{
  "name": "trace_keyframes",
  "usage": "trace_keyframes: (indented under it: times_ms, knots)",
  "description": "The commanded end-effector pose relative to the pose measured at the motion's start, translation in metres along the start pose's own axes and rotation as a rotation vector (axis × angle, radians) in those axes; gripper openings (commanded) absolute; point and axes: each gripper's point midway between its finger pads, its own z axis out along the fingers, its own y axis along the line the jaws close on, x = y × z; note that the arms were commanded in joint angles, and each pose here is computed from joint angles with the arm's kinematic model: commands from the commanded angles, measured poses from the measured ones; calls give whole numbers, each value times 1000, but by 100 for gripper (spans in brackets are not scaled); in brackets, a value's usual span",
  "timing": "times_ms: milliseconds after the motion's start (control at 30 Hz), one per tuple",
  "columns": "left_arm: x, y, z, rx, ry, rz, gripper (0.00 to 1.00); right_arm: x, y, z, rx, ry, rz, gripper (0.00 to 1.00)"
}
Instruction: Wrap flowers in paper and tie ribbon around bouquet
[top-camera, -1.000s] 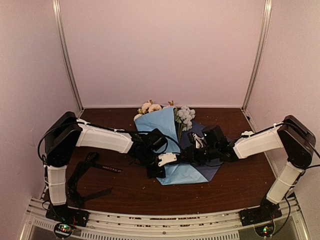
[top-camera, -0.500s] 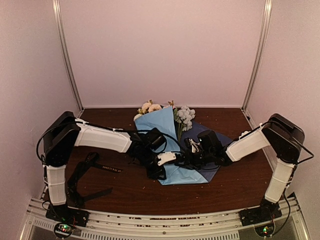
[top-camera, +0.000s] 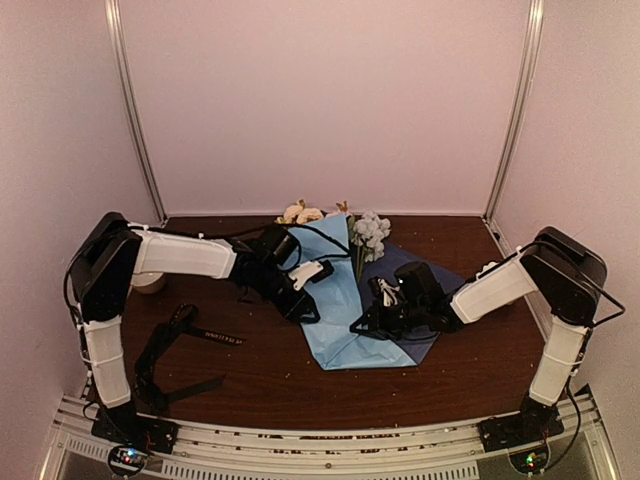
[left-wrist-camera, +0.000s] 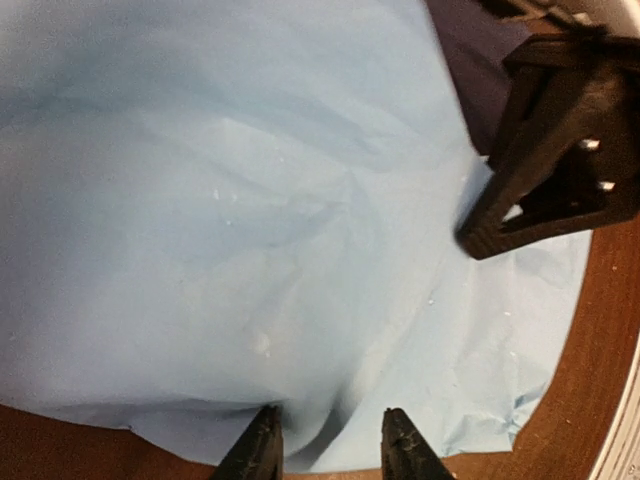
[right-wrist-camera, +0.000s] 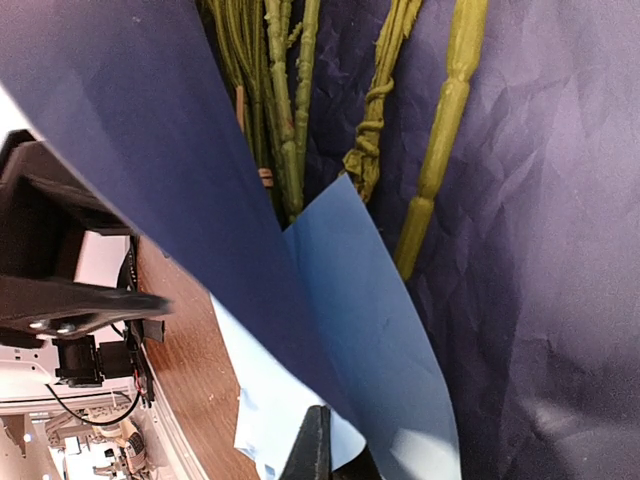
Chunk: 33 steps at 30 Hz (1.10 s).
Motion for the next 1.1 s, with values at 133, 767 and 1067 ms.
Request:
trace_keyframes:
  times_ms: [133,767,1067]
  knots:
    - [25,57,17,-204,87,-180,27,4,-10,-2,30,-4,-7,0]
    - [4,118,-42,-286,-68,-254,25,7,-15,-1,43,8,-11,0]
    - [-30,110,-14,-138,-119,-230,27,6,-14,-1,43,8,-13,0]
